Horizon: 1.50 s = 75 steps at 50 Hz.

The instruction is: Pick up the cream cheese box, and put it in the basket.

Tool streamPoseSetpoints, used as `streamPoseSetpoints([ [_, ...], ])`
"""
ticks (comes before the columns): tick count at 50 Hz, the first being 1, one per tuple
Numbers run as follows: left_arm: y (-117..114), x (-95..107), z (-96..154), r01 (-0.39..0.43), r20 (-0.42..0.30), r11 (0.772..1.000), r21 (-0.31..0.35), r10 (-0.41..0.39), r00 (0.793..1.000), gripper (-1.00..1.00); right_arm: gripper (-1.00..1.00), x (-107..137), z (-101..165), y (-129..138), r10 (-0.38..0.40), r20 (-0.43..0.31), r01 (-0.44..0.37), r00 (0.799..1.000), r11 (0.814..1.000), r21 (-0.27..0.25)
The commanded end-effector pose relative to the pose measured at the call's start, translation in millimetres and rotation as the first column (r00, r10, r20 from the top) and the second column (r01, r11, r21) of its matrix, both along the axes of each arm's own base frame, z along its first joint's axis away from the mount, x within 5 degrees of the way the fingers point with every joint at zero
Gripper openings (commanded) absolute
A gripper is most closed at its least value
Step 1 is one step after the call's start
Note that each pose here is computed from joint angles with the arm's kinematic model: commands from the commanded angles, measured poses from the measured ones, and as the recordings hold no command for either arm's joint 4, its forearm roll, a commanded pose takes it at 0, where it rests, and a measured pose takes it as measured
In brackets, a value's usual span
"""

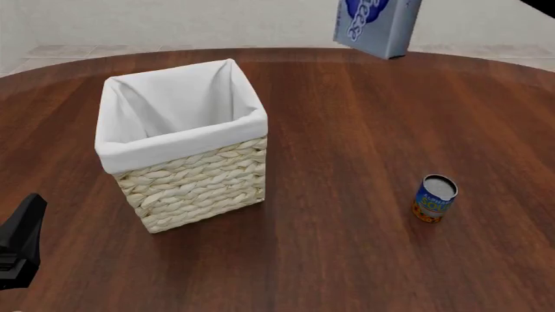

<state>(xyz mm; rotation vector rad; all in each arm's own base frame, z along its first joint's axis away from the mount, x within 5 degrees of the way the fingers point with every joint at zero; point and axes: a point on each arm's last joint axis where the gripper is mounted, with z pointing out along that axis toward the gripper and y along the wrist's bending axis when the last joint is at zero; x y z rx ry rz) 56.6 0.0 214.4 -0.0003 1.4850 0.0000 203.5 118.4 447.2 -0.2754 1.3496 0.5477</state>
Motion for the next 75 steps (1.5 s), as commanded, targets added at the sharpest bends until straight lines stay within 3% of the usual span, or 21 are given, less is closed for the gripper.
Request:
streamPoseSetpoints([
  [1,0.0,0.0,0.0,0.000,0.000,1.000,0.000,0.000,1.000,1.00,-1.00,4.7,6.7,33.4,0.106,0.013,-0.106,0.994,0.994,0.023],
  [16,0.0,0.0,0.0,0.000,0.000,1.000,0.000,0.000,1.000,1.00,-1.00,24.9,1.4,70.2,0.162,0.006,-0.162,0.987,0.987,0.004],
  [30,0.0,0.0,0.0,0.000,0.000,1.000,0.000,0.000,1.000,1.00,-1.00,45.9,12.2,111.1,0.210,0.022,-0.210,0.977,0.978,-0.015],
  [33,0.0,0.0,0.0,0.000,0.000,1.000,0.000,0.000,1.000,1.00,-1.00,48.9,13.8,114.0,0.201,0.051,-0.199,0.978,0.979,-0.049],
  [38,0.0,0.0,0.0,0.000,0.000,1.000,0.000,0.000,1.000,1.00,-1.00,60.2,10.7,124.5,0.205,0.031,-0.204,0.978,0.978,-0.040],
  [46,0.0,0.0,0.0,0.000,0.000,1.000,0.000,0.000,1.000,1.00,-1.00,61.7,-5.0,145.7,0.244,0.014,-0.243,0.970,0.969,-0.049],
  [49,0.0,0.0,0.0,0.000,0.000,1.000,0.000,0.000,1.000,1.00,-1.00,52.6,-10.2,152.8,0.281,0.012,-0.281,0.960,0.960,-0.005],
  [53,0.0,0.0,0.0,0.000,0.000,1.000,0.000,0.000,1.000,1.00,-1.00,51.8,-15.6,159.1,0.291,0.021,-0.291,0.956,0.957,-0.012],
  [69,0.0,0.0,0.0,0.000,0.000,1.000,0.000,0.000,1.000,1.00,-1.00,84.9,-50.4,178.2,0.268,-0.007,-0.268,0.963,0.963,-0.009],
  [75,0.0,0.0,0.0,0.000,0.000,1.000,0.000,0.000,1.000,1.00,-1.00,87.0,-60.8,191.5,0.284,-0.017,-0.284,0.959,0.959,-0.023],
])
